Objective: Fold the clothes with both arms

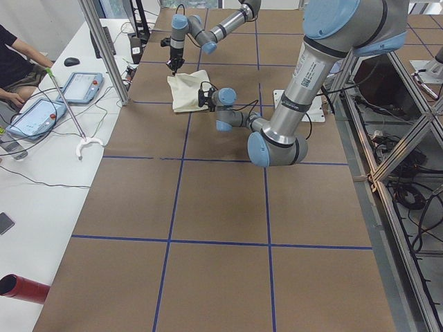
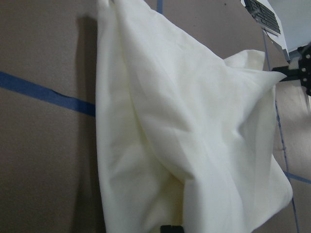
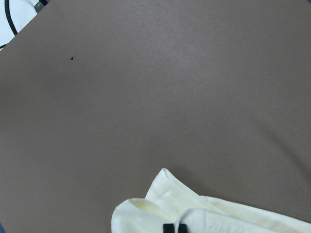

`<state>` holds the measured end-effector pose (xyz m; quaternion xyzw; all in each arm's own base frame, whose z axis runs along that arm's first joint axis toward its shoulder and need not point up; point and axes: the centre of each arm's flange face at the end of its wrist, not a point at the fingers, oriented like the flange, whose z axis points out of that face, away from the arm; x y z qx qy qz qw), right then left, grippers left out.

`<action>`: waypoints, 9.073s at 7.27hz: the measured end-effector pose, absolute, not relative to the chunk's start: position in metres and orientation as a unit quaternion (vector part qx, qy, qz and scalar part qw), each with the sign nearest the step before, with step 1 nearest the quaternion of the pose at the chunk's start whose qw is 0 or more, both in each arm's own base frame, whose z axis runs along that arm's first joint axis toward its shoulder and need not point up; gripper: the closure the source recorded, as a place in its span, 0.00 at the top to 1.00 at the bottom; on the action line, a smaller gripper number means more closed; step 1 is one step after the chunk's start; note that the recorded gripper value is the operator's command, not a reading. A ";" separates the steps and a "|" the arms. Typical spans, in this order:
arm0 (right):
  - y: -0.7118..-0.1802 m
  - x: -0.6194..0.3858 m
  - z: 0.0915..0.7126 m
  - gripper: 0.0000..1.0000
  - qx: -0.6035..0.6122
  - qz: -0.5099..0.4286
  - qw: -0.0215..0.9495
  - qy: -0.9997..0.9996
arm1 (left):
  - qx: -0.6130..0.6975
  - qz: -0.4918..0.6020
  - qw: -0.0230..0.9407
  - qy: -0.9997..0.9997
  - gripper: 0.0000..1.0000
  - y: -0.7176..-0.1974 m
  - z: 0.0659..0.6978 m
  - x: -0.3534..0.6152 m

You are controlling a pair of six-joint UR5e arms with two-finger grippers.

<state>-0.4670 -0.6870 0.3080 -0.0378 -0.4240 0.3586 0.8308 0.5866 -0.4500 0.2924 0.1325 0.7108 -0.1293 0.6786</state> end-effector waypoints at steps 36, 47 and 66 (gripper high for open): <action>-0.592 -0.254 0.402 1.00 -0.012 0.258 0.841 -0.475 | 0.209 -0.025 0.834 0.511 0.00 -0.442 0.246 0.408; -0.502 0.082 0.622 1.00 0.053 -0.087 0.922 -0.374 | 0.095 0.102 0.927 0.348 1.00 -0.486 0.529 -0.040; -0.491 0.017 0.643 1.00 0.015 -0.029 0.924 -0.381 | 0.084 0.088 0.911 0.394 1.00 -0.474 0.557 -0.032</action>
